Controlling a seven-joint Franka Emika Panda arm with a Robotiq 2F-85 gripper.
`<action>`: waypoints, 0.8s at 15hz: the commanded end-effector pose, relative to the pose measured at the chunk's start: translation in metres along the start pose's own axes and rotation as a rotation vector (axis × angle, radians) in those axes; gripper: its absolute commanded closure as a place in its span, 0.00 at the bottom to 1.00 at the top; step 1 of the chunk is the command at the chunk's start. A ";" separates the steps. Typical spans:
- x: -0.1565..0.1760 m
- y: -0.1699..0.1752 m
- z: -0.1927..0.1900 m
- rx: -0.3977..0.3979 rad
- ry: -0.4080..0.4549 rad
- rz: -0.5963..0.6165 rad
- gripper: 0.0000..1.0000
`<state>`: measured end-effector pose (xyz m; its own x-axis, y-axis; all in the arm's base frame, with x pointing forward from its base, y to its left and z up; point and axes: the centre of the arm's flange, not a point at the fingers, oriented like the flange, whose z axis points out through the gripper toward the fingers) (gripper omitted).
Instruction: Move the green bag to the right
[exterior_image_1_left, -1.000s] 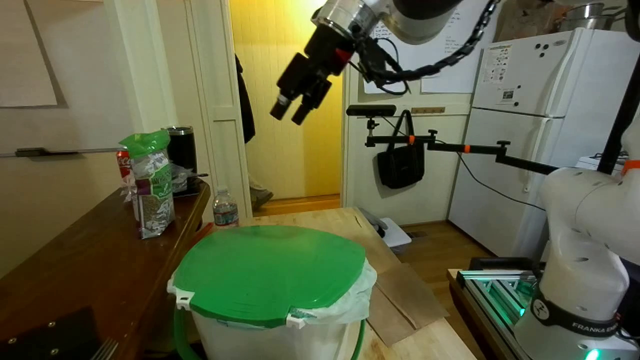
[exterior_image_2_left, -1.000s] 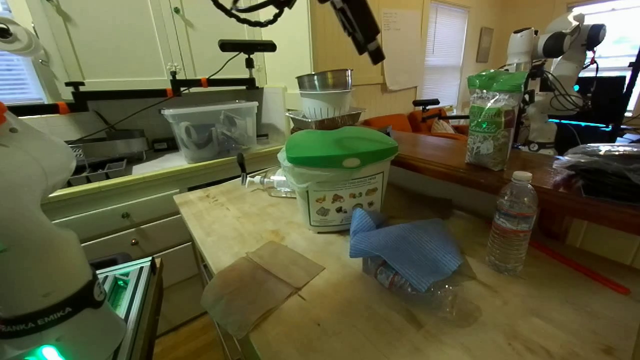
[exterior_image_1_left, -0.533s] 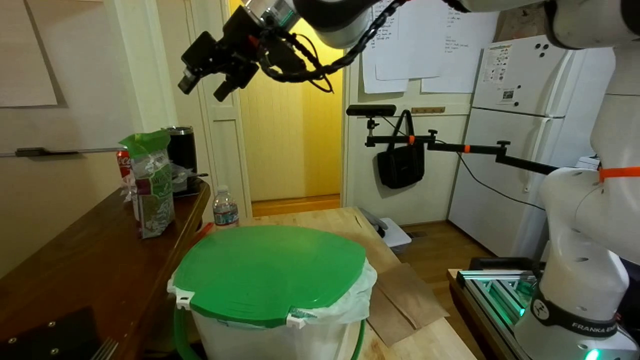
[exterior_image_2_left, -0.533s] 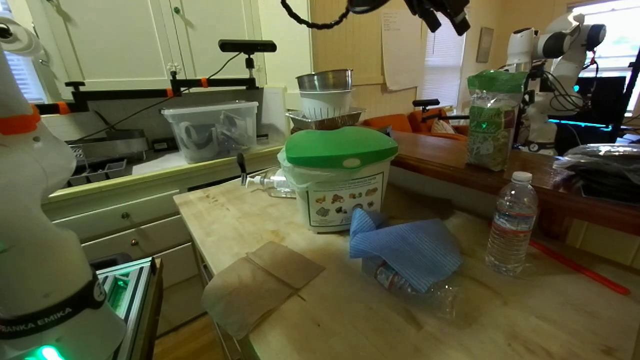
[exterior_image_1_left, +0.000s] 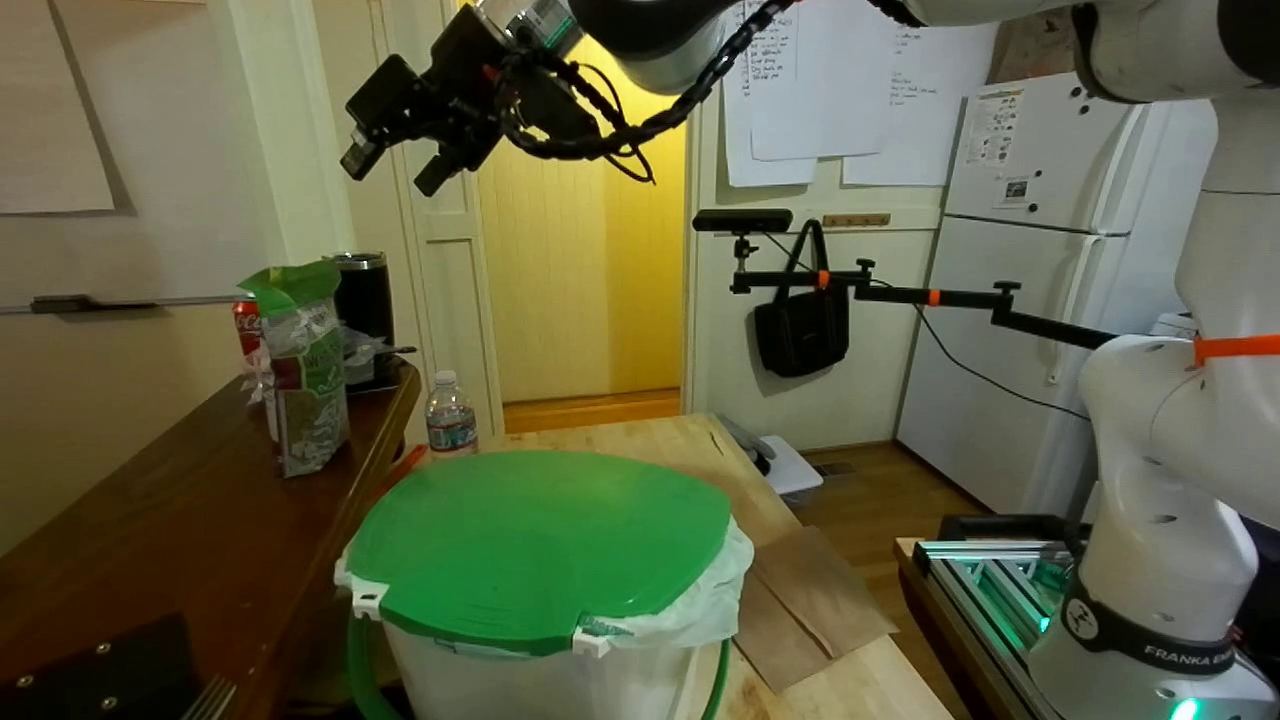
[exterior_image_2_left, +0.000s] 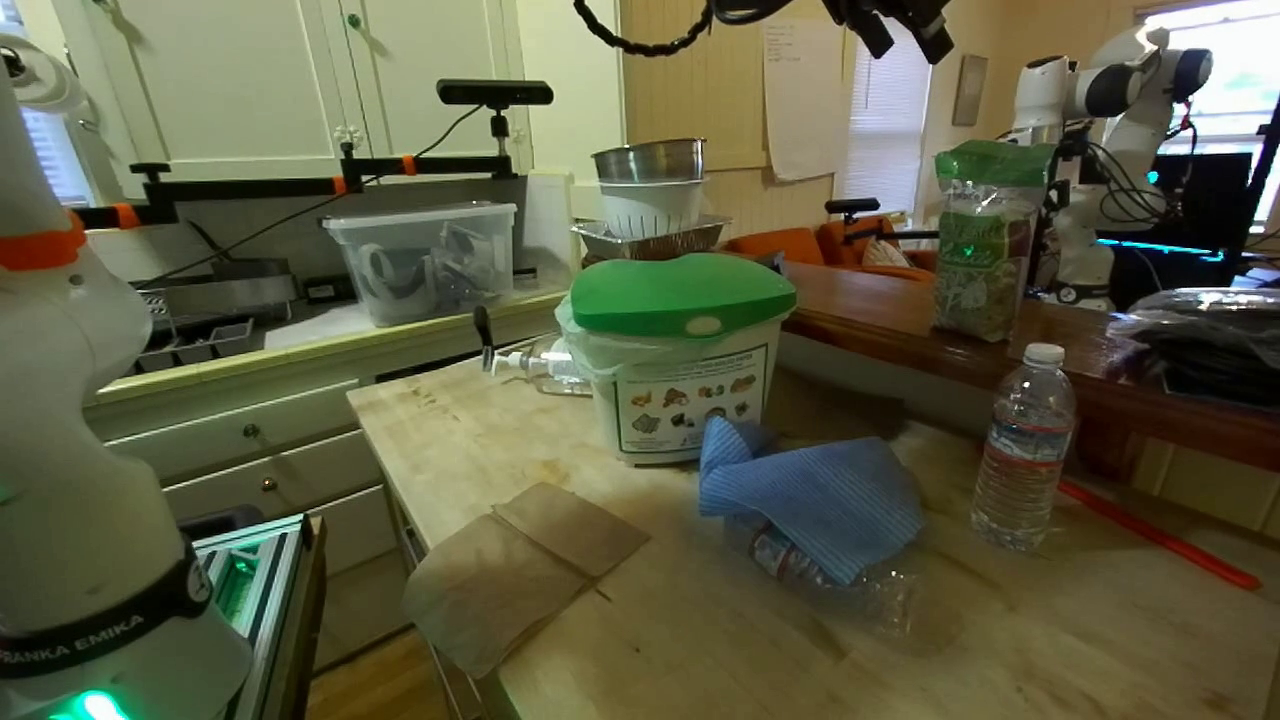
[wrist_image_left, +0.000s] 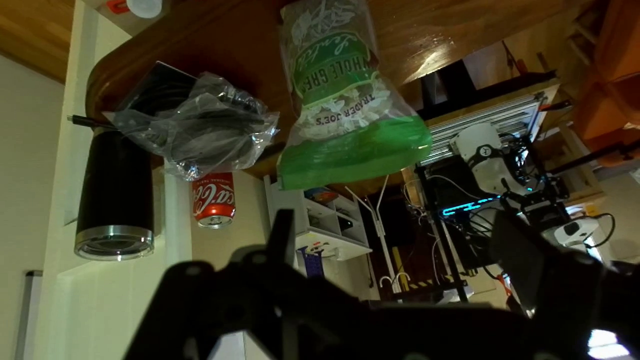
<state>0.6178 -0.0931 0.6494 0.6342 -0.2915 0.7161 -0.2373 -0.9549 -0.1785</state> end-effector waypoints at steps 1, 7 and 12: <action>0.029 -0.005 0.016 -0.054 0.040 0.142 0.00; 0.085 -0.028 0.050 -0.003 0.052 0.475 0.00; 0.087 -0.044 0.090 -0.032 -0.037 0.712 0.00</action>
<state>0.7104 -0.0853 0.6585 0.3941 -0.7631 0.5122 -0.5406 -0.6432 -0.5423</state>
